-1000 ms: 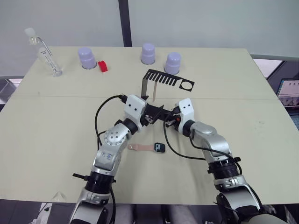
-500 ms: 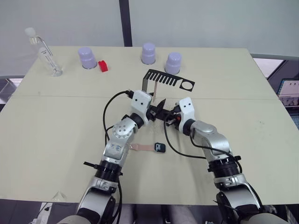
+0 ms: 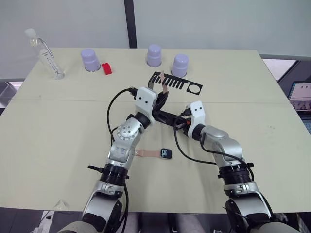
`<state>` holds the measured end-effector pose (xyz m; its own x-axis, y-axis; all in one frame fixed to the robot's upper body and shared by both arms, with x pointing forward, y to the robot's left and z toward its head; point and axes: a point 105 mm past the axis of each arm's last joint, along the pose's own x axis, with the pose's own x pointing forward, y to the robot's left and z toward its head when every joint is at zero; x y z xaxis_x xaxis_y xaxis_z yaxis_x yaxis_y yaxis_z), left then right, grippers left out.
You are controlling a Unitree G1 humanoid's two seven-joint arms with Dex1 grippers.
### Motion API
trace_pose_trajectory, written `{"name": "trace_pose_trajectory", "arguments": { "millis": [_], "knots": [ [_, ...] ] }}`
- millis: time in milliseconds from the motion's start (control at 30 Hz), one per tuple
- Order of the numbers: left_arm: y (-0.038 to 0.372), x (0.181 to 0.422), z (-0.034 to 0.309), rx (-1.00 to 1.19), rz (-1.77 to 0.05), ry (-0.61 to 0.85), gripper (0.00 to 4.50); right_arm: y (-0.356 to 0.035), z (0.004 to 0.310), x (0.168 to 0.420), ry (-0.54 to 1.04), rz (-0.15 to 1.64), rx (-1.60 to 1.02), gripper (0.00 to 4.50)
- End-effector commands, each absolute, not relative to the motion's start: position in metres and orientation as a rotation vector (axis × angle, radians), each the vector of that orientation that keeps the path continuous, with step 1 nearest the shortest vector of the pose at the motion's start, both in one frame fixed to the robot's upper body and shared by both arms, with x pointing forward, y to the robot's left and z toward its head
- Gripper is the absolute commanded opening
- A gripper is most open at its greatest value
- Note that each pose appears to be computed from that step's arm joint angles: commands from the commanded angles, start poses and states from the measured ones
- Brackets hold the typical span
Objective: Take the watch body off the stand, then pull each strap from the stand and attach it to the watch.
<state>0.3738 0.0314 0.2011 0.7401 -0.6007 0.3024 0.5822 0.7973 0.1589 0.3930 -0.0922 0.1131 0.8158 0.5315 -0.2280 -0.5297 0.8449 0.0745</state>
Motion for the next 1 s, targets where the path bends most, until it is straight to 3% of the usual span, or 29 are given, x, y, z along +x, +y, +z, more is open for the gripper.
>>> {"name": "trace_pose_trajectory", "arguments": {
  "millis": [33,300,433,667,867,1000],
  "knots": [
    [0.038,0.356,0.223,0.060,-0.683,-0.437,0.08,-0.094,0.103,0.390,0.285,0.569,0.016,0.00],
    [0.071,0.336,0.225,0.136,-0.782,-0.394,0.08,-0.101,0.115,0.388,0.226,0.565,0.023,0.00],
    [0.075,0.343,0.225,0.166,-0.800,-0.380,0.08,-0.103,0.121,0.384,0.210,0.578,0.038,0.00],
    [0.043,0.358,0.225,0.127,-0.802,-0.402,0.08,-0.097,0.123,0.391,0.203,0.571,0.024,0.00],
    [0.041,0.360,0.219,0.124,-0.784,-0.395,0.08,-0.083,0.154,0.386,0.111,0.643,0.137,0.00],
    [0.042,0.362,0.221,0.130,-0.772,-0.400,0.08,-0.078,0.138,0.388,0.191,0.643,0.093,0.00]
  ]
}}
